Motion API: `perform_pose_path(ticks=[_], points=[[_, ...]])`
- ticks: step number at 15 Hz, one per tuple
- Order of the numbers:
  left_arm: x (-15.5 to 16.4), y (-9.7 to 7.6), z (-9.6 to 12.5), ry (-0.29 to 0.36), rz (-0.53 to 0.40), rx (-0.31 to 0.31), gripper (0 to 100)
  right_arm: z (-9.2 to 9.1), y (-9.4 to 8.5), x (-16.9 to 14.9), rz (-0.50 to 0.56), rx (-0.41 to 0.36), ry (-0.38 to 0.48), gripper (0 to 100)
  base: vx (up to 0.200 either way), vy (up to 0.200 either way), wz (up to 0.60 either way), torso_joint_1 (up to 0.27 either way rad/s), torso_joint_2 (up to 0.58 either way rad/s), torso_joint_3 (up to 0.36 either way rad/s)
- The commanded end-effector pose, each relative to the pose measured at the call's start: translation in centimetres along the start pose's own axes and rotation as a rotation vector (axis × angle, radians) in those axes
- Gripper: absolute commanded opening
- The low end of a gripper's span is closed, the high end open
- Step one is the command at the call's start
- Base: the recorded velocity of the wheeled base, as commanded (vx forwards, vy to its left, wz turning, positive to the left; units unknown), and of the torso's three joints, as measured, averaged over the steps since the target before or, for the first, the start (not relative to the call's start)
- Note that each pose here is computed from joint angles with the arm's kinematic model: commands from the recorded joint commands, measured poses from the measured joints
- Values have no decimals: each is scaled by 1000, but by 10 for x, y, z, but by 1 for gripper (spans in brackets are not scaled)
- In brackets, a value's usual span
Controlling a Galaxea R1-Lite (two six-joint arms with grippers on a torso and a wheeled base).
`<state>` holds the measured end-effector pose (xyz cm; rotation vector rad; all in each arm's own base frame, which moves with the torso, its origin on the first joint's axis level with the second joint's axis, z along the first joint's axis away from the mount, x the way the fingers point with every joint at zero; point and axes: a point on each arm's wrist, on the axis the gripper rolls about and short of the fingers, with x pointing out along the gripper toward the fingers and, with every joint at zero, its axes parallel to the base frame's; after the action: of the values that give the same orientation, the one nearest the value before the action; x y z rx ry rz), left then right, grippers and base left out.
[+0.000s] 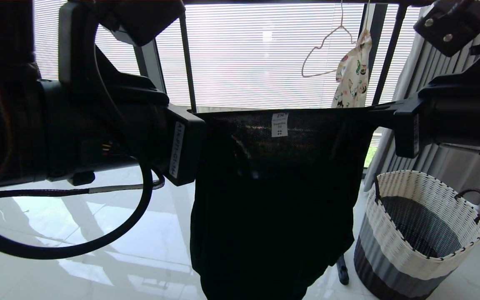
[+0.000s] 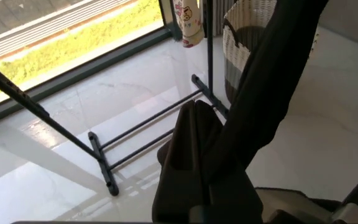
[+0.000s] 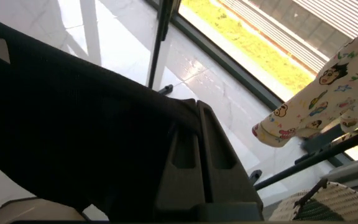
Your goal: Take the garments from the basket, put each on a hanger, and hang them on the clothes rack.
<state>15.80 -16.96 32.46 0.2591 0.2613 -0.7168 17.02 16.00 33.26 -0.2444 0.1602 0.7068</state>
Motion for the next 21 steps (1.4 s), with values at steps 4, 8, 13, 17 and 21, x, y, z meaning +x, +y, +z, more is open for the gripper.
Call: perform_pose_path(ticks=[4, 8, 13, 17, 21], points=[[8, -4, 0, -7, -13, 146, 0, 4, -3, -39, 6, -10, -8, 0, 0, 0, 0, 0, 0, 0], [51, -6, 24, -161, 21, 156, 0, -12, 1, -84, 148, -14, 43, 0, 0, 0, 0, 0, 0, 0], [62, -7, 34, -193, 5, 155, 0, -24, 20, -88, 283, -46, 85, 0, 0, 0, 0, 0, 0, 0], [47, -6, 27, -146, -1, 161, 0, -16, 10, -68, 208, -25, 52, 0, 0, 0, 0, 0, 0, 0], [-8, -9, 13, 21, -95, 162, 0, 12, 1, -43, 167, -13, -1, 0, 0, 0, 0, 0, 0, 0]])
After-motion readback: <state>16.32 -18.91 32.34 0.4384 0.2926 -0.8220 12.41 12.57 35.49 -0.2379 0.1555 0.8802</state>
